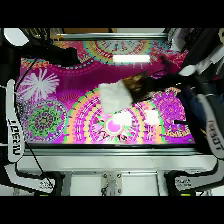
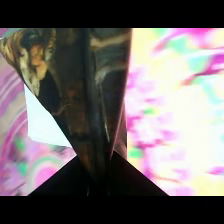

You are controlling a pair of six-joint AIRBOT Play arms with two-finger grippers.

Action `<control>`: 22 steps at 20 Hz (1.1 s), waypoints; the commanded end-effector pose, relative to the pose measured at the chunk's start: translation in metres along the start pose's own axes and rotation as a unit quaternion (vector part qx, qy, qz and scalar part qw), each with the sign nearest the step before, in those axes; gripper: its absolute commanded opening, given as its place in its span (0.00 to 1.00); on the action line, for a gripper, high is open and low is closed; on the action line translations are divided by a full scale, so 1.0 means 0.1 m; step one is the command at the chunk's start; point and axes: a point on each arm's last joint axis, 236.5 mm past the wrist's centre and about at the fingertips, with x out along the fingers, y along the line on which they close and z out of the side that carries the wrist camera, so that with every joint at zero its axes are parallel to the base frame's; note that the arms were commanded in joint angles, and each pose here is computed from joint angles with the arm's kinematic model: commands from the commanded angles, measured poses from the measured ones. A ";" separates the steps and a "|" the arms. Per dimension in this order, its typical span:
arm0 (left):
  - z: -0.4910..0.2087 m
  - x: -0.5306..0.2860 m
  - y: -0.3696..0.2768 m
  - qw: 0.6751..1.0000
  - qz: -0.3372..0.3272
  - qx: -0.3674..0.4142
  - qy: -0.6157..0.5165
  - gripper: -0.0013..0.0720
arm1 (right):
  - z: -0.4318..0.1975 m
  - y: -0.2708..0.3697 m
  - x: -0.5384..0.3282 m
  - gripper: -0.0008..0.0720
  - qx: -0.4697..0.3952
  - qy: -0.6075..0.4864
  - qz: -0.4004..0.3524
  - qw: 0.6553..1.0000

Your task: Fold the clothes and pants, and hang the long-sleeved shirts on hangers.

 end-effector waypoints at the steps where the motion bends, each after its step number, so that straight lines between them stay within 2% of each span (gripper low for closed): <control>1: -0.01 0.00 -0.01 1.000 -0.001 0.000 0.002 0.03 | 0.32 -1.08 -1.38 0.02 0.074 -0.115 -0.135 0.981; 4: -0.01 0.00 -0.01 1.000 -0.001 0.000 0.002 0.03 | 0.21 -1.68 -2.30 0.02 0.169 -0.192 -0.176 0.950; 8: -0.01 0.00 -0.01 1.000 -0.001 0.000 0.002 0.03 | -0.05 -1.98 -3.14 0.02 0.218 -0.258 -0.224 0.914; 11: -0.01 0.00 -0.01 1.000 -0.001 0.001 0.002 0.03 | -0.46 -2.29 -3.52 0.02 0.282 -0.256 -0.297 0.876; 15: -0.01 0.00 -0.01 1.000 -0.001 0.001 0.002 0.03 | -1.11 -2.58 -3.71 0.02 0.345 -0.210 -0.397 0.824; 19: -0.01 0.00 -0.01 1.000 -0.001 0.002 0.002 0.03 | -1.65 -2.66 -3.53 0.02 0.395 -0.171 -0.430 0.794; 22: -0.01 0.00 -0.01 1.000 -0.001 0.003 0.002 0.03 | -1.94 -2.60 -3.32 0.02 0.420 -0.147 -0.424 0.789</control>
